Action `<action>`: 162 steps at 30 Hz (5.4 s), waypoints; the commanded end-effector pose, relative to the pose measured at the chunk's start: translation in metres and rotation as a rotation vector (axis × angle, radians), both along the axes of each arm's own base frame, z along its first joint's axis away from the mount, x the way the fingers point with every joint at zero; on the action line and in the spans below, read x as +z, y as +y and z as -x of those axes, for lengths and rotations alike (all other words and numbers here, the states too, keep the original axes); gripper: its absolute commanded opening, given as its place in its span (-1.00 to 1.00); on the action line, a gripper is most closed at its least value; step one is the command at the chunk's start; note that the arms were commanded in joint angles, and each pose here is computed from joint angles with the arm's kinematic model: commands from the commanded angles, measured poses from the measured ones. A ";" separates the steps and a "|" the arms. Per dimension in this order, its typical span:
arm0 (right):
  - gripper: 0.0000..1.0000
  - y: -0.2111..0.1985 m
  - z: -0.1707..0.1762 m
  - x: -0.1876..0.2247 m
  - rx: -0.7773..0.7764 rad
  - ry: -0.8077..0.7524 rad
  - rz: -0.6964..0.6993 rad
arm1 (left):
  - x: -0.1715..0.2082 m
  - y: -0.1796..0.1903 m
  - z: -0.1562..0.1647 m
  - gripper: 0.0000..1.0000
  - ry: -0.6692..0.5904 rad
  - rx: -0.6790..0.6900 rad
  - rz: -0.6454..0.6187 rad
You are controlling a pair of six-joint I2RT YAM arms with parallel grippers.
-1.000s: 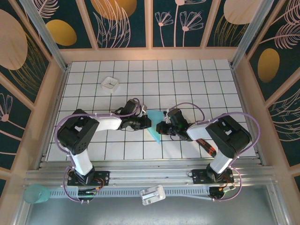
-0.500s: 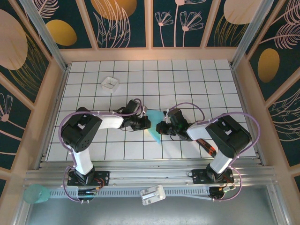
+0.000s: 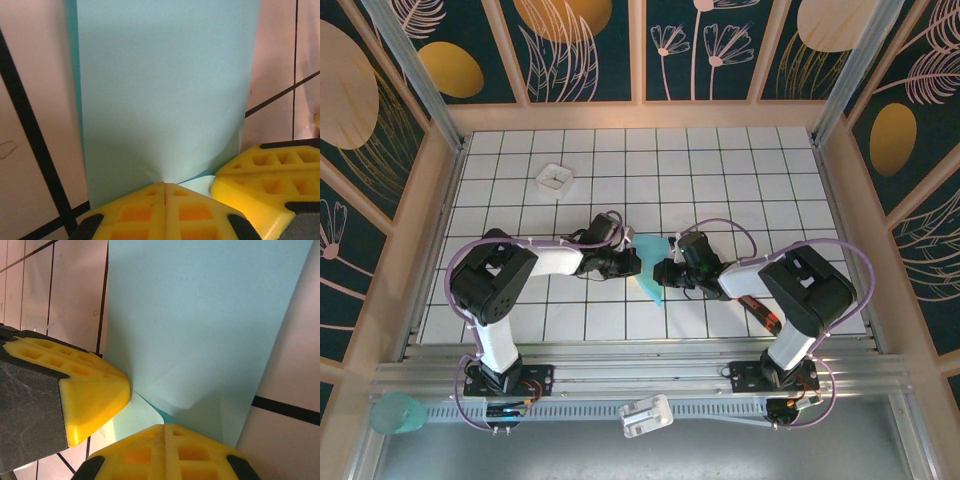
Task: Fold a paper plane with a square sheet of paper (pick it up from the middle)
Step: Third fold the triangle at the center of the table.
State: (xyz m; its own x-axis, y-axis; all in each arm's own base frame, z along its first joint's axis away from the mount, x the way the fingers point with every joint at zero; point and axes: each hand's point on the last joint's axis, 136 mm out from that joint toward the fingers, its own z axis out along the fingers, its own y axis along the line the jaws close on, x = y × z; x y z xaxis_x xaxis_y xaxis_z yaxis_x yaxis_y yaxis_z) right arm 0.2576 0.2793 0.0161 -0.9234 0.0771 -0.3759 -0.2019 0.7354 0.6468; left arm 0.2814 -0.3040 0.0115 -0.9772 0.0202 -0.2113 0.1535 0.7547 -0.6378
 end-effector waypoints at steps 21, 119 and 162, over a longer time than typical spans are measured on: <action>-0.58 -0.032 0.012 0.040 0.034 -0.085 0.123 | -0.050 0.036 0.029 -1.00 0.088 0.004 -0.166; -1.00 0.003 0.065 0.003 0.197 0.065 0.059 | -0.049 0.035 0.025 -1.00 0.070 -0.019 -0.184; -1.00 -0.046 0.095 -0.056 0.129 0.222 0.255 | -0.006 -0.021 0.052 -1.00 0.118 0.005 0.027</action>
State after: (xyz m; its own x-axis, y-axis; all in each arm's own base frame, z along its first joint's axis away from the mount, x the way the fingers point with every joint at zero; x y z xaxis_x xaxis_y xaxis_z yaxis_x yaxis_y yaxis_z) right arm 0.1924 0.2802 0.0148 -0.9404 -0.0885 -0.3283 -0.2913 0.7078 0.6436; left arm 0.2261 -0.3268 0.0140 -0.9954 0.0124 -0.0953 0.0769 0.6985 -0.7115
